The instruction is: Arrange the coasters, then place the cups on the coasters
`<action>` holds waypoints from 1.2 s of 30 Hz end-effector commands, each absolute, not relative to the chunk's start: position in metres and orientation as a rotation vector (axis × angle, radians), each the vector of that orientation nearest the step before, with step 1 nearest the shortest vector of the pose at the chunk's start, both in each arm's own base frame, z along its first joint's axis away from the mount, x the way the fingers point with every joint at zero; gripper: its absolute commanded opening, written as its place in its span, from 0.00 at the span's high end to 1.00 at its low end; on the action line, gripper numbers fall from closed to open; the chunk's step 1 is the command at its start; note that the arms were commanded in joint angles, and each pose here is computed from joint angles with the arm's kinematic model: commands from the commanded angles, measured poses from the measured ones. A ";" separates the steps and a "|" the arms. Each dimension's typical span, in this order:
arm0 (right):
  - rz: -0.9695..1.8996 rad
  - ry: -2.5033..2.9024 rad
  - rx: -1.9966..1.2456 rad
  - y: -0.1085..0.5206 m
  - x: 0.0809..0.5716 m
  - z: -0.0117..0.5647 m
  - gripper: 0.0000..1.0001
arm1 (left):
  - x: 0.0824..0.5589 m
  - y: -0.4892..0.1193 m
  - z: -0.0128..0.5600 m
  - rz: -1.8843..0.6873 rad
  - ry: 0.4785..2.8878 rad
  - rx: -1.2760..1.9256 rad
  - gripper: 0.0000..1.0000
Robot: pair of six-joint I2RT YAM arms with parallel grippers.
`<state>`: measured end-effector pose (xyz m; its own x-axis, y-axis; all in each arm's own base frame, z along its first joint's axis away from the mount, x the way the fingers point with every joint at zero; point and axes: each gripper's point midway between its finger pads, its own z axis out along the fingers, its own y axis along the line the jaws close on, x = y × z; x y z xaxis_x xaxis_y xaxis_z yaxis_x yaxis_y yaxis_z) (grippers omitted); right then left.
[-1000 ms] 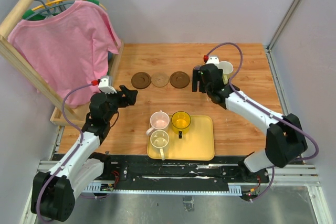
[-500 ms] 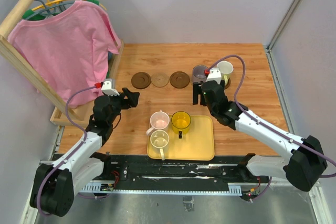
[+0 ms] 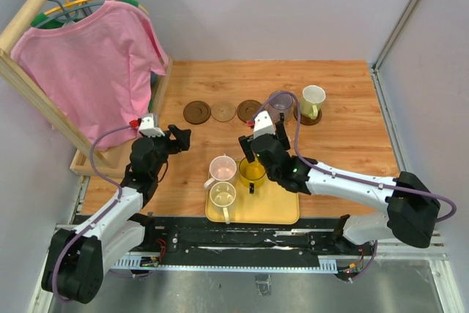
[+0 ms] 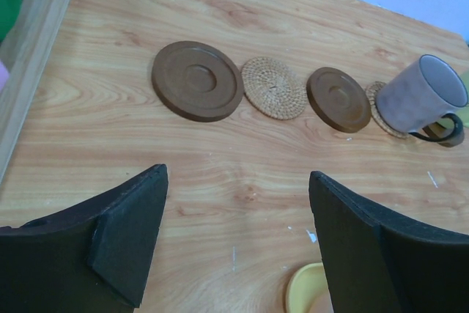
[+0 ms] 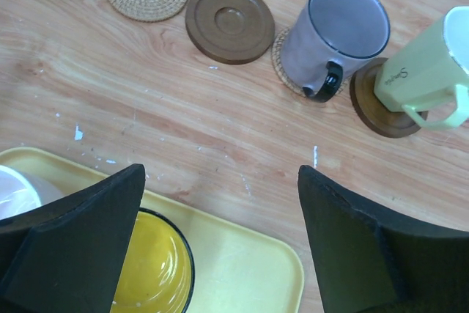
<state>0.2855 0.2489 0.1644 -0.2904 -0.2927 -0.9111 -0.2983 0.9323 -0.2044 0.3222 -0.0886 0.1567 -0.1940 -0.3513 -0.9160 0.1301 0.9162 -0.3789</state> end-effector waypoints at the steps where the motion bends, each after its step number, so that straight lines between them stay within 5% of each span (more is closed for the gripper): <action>1: -0.014 1.803 -0.392 0.253 0.293 0.197 0.12 | 0.325 -0.080 0.158 -0.391 1.670 -0.197 0.18; 12: -0.028 1.789 -0.331 0.237 0.297 0.210 0.05 | 0.328 -0.093 0.160 -0.441 1.684 -0.150 0.18; 20: 0.136 1.898 -0.308 0.233 0.294 0.199 0.14 | 0.319 -0.107 0.163 -0.455 1.704 -0.098 0.18; 28: 0.314 2.177 -0.435 0.241 0.240 0.150 0.20 | 0.300 -0.118 0.168 -0.417 1.737 -0.060 0.18; 36: 0.498 2.263 -0.421 0.245 0.187 0.137 0.10 | 0.278 -0.109 0.168 -0.363 1.759 -0.106 0.19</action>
<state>0.2211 0.2388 0.1462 -0.5729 -0.1654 -0.8028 -0.4314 0.8937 0.1237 0.2836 -0.1224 0.1598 -0.2449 -0.2659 -0.9324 0.1918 0.9294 -0.3154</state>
